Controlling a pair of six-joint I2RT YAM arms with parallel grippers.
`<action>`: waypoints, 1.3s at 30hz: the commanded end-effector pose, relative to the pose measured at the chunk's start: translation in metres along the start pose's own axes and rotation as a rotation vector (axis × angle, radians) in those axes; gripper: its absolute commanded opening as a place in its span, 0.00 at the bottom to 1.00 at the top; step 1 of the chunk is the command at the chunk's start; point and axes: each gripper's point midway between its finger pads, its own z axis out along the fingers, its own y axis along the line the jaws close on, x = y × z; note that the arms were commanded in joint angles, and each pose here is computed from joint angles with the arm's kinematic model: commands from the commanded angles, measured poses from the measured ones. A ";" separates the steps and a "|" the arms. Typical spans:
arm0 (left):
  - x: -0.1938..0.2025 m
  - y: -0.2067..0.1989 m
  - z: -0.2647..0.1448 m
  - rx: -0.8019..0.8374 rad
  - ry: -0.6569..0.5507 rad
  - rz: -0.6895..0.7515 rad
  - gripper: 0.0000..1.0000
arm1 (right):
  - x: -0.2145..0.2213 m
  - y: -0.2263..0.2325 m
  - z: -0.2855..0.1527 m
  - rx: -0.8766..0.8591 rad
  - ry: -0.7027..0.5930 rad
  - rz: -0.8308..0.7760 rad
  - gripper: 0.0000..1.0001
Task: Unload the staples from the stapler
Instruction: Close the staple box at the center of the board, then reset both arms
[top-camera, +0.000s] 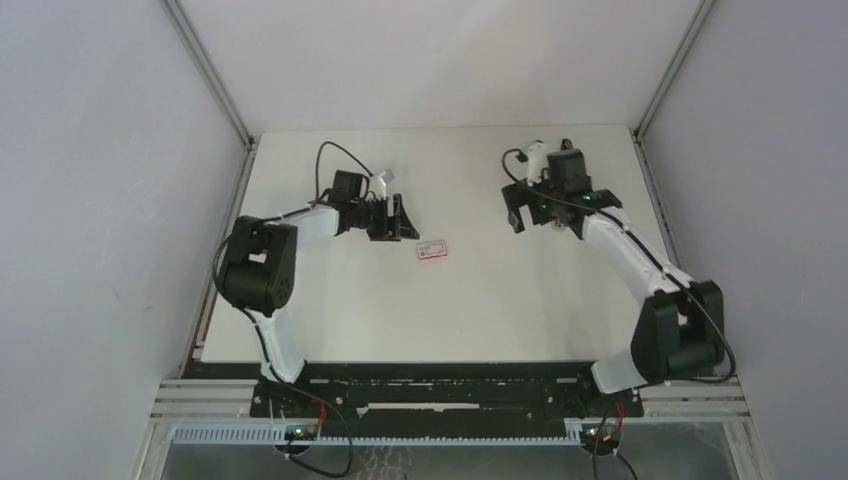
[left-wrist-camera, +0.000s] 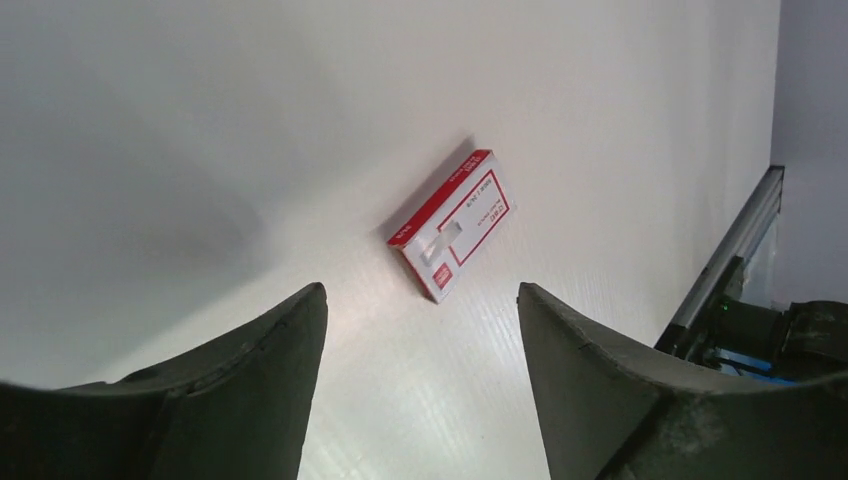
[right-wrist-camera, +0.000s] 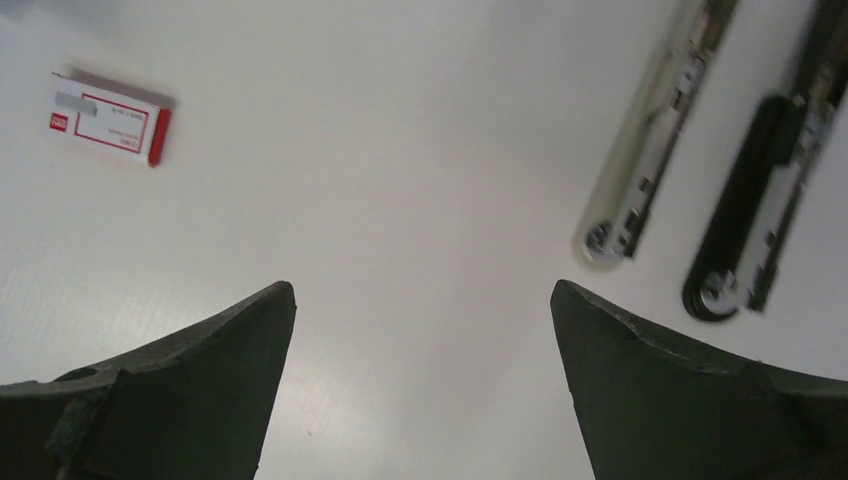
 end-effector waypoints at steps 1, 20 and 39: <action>-0.057 -0.007 -0.067 -0.058 -0.189 0.152 0.79 | -0.008 -0.023 -0.042 0.031 -0.171 0.027 1.00; -0.031 0.034 -0.268 -0.669 -0.605 0.377 1.00 | 0.051 -0.054 -0.131 0.278 -0.430 0.023 1.00; 0.034 0.052 -0.309 -0.919 -0.911 0.485 1.00 | 0.088 -0.051 -0.164 0.419 -0.572 0.030 1.00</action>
